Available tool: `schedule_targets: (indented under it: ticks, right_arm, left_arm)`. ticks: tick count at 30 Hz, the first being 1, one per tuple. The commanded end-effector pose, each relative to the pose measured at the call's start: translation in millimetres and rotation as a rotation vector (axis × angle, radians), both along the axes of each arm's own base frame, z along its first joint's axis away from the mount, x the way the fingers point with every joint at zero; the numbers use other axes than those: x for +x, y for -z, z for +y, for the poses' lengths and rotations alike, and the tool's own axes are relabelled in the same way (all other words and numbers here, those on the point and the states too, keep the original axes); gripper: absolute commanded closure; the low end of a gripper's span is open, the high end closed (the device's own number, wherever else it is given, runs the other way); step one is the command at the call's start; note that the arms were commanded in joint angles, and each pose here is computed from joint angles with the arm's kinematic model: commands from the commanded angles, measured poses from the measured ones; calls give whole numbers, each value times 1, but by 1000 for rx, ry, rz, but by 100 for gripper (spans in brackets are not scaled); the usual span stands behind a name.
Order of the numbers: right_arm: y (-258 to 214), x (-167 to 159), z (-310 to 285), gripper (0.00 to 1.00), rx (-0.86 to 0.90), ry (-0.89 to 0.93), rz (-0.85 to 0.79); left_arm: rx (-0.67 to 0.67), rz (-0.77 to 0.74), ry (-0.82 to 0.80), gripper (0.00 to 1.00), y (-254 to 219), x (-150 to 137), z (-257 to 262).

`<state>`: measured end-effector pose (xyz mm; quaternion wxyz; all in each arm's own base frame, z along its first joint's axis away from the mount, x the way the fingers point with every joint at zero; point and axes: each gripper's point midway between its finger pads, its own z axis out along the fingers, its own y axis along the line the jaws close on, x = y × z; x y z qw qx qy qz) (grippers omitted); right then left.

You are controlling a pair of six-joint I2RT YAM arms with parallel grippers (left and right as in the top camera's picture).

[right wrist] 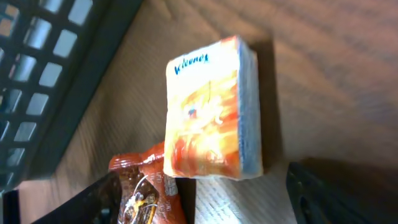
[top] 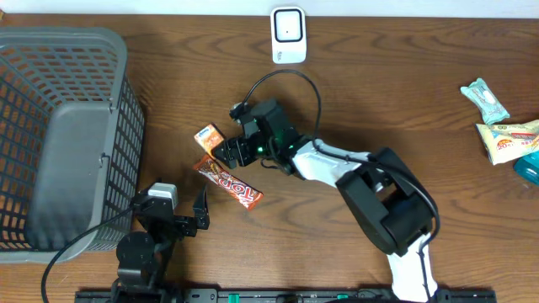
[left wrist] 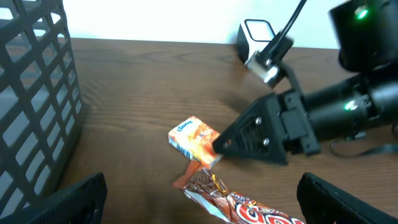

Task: Scan the item barcode
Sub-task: 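Grasp the small orange box with the right gripper, then lift the orange box toward the scanner, then carry it rightward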

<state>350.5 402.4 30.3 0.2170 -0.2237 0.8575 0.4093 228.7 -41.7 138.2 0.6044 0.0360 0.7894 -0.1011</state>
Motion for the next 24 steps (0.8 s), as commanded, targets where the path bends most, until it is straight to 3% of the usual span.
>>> schedule_targets:
  ticks: [1, 11, 17, 24]
  right_arm:
    - [8, -2, 6, 23, 28, 6, 62]
    - [57, 7, 15, 39, 51, 71, 161]
    - [84, -1, 9, 98, -15, 59, 203]
    - [62, 3, 5, 99, 68, 6, 255]
  left_arm:
    - [-2, 26, 17, 2, 11, -1, -3]
    - [-2, 26, 17, 2, 11, -1, -3]
    - [-2, 26, 17, 2, 11, -1, -3]
    - [-2, 26, 17, 2, 11, -1, -3]
